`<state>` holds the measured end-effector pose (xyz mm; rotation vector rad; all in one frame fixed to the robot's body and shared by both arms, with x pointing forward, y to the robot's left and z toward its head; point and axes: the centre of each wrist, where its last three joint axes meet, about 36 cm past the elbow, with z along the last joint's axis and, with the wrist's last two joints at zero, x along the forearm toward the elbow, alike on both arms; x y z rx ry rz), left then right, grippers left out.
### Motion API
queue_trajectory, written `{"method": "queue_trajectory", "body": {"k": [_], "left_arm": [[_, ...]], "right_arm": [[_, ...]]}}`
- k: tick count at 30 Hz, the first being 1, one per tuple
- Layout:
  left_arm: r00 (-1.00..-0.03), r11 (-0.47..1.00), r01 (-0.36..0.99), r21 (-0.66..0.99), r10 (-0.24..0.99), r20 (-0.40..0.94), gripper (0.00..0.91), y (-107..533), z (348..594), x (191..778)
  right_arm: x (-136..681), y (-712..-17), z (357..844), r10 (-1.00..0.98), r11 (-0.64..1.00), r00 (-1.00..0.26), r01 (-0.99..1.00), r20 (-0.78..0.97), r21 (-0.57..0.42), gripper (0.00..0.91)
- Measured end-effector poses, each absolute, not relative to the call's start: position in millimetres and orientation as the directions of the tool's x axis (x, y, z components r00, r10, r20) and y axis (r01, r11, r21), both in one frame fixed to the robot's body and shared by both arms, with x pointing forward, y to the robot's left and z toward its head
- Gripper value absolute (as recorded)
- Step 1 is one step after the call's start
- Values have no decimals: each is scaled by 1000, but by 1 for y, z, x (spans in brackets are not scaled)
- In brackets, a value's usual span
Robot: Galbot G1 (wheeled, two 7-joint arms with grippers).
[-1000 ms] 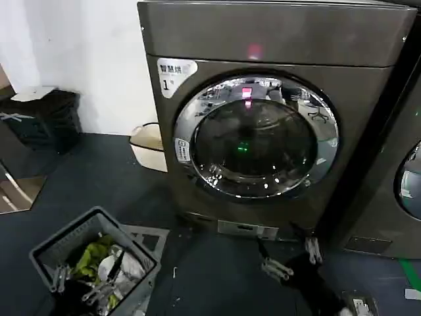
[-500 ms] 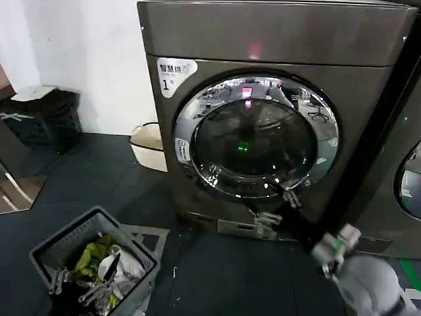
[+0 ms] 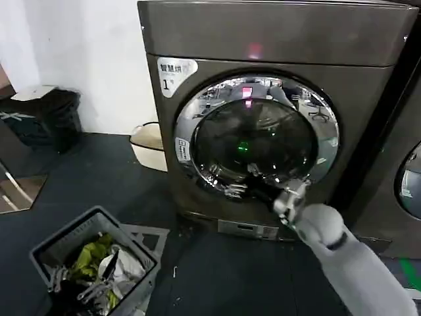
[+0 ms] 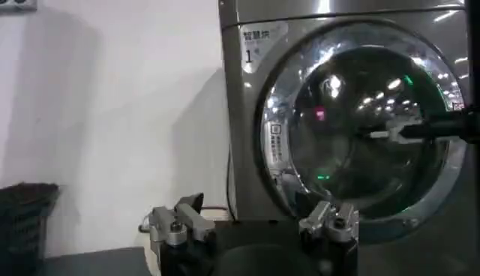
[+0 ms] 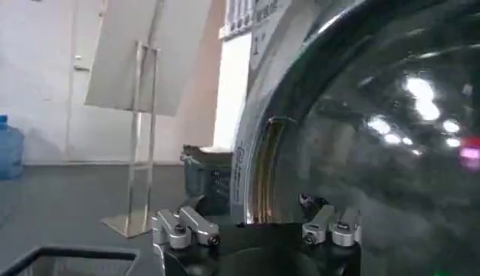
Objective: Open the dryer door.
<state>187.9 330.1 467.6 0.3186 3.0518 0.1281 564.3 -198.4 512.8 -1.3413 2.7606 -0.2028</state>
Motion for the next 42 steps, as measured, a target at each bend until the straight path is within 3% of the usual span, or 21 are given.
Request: {"method": "queue_trajectory", "body": {"k": [23, 42], "left_arm": [[-975, 973, 203, 110, 211, -74, 907, 336, 470, 191], [-963, 971, 233, 58, 239, -124, 907, 357, 477, 218]], "right_arm": [[627, -121, 511, -806, 587, -591, -804, 28, -97, 907], [604, -170, 512, -957, 275, -280, -959, 72, -61, 907]]}}
